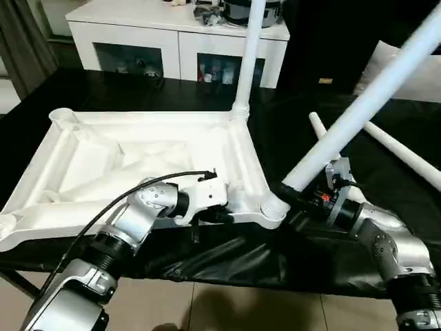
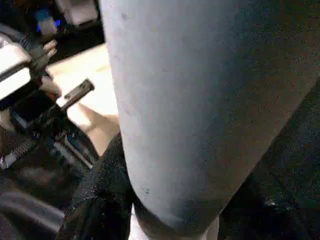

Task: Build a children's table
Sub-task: Insert table leg to table base, then rotate leg to tighten

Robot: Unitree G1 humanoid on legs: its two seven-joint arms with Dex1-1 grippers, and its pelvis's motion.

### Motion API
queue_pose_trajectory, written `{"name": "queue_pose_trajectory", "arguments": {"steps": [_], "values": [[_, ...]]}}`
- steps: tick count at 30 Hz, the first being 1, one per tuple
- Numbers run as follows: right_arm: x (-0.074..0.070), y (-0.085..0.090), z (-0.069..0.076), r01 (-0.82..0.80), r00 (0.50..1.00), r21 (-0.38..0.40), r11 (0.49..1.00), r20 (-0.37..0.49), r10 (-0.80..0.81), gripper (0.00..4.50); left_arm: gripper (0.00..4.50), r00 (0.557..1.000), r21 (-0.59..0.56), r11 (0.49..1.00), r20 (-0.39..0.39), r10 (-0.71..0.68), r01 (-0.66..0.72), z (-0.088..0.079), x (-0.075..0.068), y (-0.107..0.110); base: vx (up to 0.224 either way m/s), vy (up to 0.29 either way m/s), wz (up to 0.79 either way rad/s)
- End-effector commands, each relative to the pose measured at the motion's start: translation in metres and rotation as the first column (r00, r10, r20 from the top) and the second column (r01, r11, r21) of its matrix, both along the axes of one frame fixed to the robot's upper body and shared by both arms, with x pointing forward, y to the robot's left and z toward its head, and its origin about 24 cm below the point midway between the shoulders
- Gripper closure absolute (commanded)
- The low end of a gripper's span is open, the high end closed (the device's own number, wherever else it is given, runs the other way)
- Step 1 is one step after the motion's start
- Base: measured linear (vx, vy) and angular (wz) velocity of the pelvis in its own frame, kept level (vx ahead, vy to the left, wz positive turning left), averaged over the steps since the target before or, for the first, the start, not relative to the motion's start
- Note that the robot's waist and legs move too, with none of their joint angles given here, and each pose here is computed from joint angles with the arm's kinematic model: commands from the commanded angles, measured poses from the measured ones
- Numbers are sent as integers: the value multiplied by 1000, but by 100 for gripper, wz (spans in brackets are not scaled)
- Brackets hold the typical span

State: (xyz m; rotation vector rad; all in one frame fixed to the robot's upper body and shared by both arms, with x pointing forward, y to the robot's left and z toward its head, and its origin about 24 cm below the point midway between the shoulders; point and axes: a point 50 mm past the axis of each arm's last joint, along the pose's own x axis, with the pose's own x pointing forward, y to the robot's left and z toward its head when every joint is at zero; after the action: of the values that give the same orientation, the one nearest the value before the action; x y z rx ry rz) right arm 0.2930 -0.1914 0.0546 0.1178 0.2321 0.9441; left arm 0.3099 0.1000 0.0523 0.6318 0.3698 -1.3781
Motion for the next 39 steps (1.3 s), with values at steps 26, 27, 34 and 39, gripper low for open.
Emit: {"name": "queue_pose_trajectory", "arguments": {"steps": [26, 27, 34, 39], "values": [[-14, 24, -36, -289, 944, -206, 935, -225, 243, 262, 450, 999, 104, 994, -31, -27, 31, -1, 9, 16, 0, 0, 0], [-14, 24, -36, -278, 946, -199, 940, -225, 233, 262, 450, 999, 97, 995, -36, -17, 21, -1, 9, 16, 0, 0, 0], [-6, 22, -37, 32, 981, -256, 966, -175, -79, 262, 450, 975, 23, 980, -99, 199, -198, -6, 3, 12, 0, 0, 0], [10, 36, -36, 255, 938, -270, 928, -163, -306, 262, 450, 919, -46, 924, -130, 371, -379, -9, -1, -14, 0, 0, 0]]}}
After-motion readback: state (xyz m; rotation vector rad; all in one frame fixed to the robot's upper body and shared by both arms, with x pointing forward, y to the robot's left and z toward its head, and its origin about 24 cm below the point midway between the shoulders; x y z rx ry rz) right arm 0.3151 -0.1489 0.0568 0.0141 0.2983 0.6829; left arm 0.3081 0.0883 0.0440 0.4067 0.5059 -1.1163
